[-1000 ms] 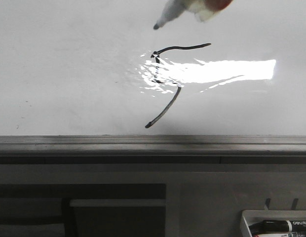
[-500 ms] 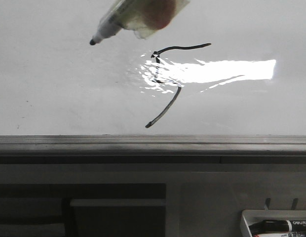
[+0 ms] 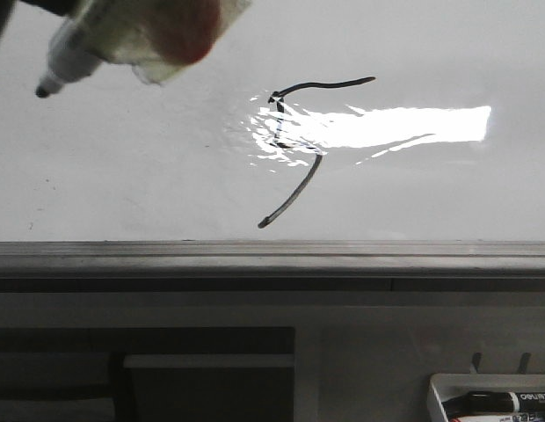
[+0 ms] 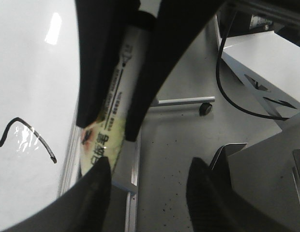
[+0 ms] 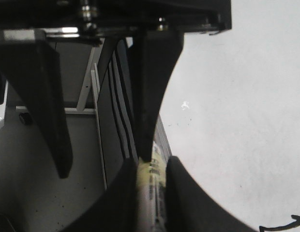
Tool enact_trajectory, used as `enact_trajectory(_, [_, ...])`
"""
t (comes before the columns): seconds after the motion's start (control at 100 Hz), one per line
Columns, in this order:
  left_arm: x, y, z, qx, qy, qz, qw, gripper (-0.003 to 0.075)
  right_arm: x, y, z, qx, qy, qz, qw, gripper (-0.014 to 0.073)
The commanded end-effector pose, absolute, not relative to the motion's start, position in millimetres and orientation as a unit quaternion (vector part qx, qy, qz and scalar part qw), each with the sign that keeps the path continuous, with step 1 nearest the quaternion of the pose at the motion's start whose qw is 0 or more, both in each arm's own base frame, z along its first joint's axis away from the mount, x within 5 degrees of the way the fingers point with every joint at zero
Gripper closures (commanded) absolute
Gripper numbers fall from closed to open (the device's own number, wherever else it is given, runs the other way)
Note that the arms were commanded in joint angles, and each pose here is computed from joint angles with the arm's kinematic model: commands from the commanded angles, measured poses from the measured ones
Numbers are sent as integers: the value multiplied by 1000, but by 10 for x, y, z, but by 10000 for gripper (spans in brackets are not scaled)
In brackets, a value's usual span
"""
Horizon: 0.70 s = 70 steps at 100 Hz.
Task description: Write number 5 on whiteboard
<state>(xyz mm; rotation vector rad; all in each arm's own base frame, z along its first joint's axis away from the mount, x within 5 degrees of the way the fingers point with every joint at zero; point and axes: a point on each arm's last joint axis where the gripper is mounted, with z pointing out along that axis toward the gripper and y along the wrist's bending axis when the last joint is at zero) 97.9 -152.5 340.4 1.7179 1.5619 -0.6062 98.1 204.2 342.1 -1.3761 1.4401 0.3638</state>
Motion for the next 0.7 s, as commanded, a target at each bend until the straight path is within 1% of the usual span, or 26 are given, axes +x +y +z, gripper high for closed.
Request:
enact_trajectory(0.0, [1024,-1603,3524,643,606,-251,395,454,935,2072,3643,-564,557,183,581,664])
enact_trajectory(0.1, [1060,-1618,3534,628,614,-250,407,470,916,2079,3639,-567,556,185,579,664])
enact_trajectory(0.33, [1109,-1617,3552,604,631,-244,423,463,918,2074,3626,-567,563,184,573,664])
enact_trajectory(0.39, [1113,-1612,3545,606,631,-238,421,454,918,2066,3624,-567,565,182,571,664])
enact_trajectory(0.69, [1125,-1596,3527,617,628,-220,420,465,915,2065,3632,-566,563,184,574,664])
